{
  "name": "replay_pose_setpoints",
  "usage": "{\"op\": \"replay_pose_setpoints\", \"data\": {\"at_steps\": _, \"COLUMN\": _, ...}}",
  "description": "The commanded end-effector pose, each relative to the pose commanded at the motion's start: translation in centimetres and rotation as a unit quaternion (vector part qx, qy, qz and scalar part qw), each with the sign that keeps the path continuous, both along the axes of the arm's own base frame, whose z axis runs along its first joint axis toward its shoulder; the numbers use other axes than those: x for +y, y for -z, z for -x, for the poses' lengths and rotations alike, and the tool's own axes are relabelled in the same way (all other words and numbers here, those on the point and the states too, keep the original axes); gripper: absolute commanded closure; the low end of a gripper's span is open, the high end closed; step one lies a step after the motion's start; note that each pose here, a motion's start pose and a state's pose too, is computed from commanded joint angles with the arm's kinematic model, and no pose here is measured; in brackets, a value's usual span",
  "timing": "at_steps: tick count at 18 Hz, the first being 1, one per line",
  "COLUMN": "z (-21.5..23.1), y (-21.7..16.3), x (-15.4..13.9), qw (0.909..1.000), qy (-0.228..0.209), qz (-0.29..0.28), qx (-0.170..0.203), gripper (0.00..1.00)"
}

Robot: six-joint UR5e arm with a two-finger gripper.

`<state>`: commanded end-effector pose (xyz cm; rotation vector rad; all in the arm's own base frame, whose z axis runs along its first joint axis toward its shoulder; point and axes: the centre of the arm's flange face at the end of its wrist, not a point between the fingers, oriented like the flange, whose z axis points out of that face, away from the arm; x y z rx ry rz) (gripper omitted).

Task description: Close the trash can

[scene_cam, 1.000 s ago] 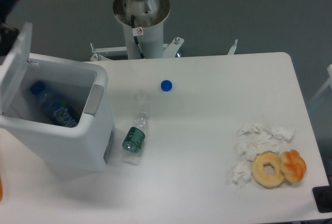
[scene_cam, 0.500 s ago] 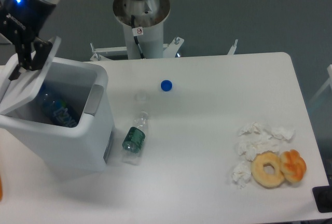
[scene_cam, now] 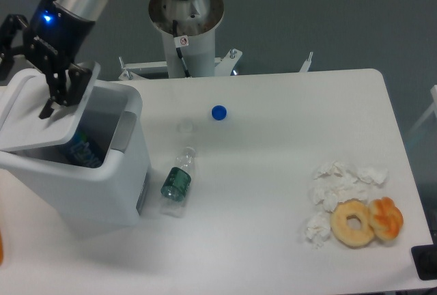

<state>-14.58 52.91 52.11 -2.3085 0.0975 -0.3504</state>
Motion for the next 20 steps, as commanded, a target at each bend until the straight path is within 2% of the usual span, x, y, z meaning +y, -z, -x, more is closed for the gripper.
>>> {"op": "replay_pose_setpoints", "data": {"at_steps": 7, "z": 2.9, "y": 2.1, "x": -1.1, "qw": 0.9988, "qy": -0.033, "qz": 0.026, "qx": -0.024, "gripper": 0.0}}
{"op": "replay_pose_setpoints", "data": {"at_steps": 11, "z": 3.8, "y": 2.4, "x": -1.6, "qw": 0.9956, "qy": -0.06, "qz": 0.044, "qx": -0.057, "gripper": 0.0}}
{"op": "replay_pose_setpoints", "data": {"at_steps": 20, "z": 3.7, "y": 2.5, "x": -1.5, "qw": 0.9955, "qy": -0.06, "qz": 0.045, "qx": -0.057, "gripper": 0.0}}
